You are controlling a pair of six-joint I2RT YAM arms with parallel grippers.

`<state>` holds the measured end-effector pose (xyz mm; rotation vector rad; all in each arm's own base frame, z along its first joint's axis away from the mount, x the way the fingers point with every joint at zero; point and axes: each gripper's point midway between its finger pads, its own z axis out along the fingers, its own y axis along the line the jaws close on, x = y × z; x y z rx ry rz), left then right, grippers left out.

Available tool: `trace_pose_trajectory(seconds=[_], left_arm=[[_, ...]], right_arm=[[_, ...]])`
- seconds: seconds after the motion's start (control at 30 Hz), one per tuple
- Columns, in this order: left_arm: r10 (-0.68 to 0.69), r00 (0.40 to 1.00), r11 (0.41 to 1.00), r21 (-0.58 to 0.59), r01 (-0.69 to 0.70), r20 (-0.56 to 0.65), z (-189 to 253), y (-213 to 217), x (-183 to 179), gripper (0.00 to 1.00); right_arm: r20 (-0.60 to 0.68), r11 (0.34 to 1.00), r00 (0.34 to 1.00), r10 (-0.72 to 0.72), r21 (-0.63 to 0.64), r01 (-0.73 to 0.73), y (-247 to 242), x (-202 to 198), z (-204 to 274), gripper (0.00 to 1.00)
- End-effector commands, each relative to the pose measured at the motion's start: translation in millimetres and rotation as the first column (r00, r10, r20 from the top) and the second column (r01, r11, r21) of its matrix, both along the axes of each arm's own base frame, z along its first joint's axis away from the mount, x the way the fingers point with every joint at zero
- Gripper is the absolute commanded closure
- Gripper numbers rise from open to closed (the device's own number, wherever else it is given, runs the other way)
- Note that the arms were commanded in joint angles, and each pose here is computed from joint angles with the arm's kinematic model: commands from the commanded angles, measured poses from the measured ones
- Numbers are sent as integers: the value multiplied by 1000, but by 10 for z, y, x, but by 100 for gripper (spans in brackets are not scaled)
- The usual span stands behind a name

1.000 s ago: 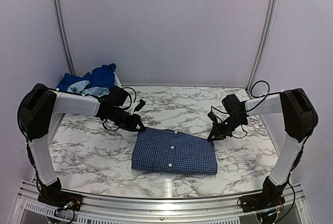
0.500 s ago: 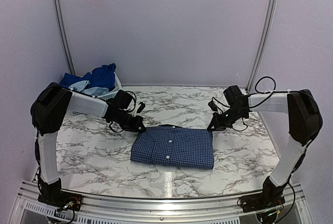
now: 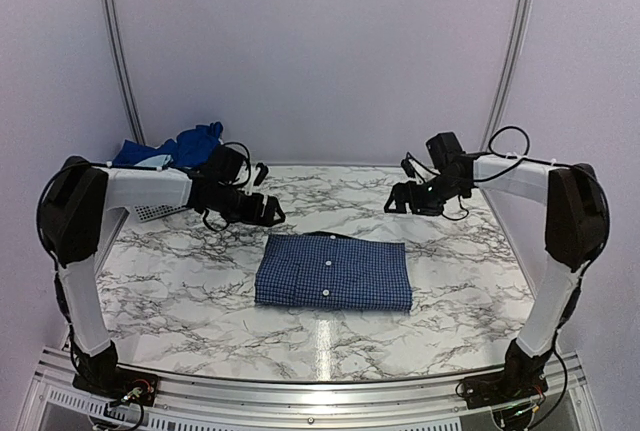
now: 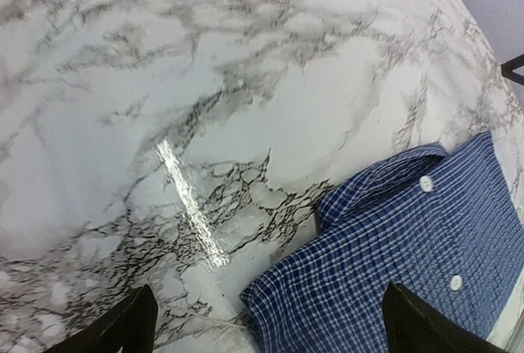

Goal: Fold and stack the mixed laundry pile
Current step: Adjust the square-folded shirt at the center of the board, then smooth out the square-folded shirt at the center of the board.

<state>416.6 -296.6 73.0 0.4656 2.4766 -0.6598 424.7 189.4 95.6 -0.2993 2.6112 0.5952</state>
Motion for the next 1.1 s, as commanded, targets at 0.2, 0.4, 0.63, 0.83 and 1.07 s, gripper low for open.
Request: trace_pose_trajectory(seconds=[0.2,0.4,0.63,0.83,1.07], left_arm=[[173,901,976,-190,-103,397,2155,370,-92,1],[36,979,945,-326,33,203,1985,-77,-607,1],[-182,980,888,-442,131,-75,1411,-910,-1582,1],[-289,913,833,-545,92,-288,972,-1239,-1904,1],[-313,869,788,-615,13,-383,603,-1374,-1877,1]], right_arm=[[413,980,892,-182,155,128,-294,-21,1947,1],[247,838,969,20,525,-151,193,-476,1968,1],[4,682,979,203,717,-145,892,-1343,1470,1],[-175,641,928,328,763,-82,1275,-1831,892,1],[-278,629,896,346,778,-2,1413,-1812,384,2]])
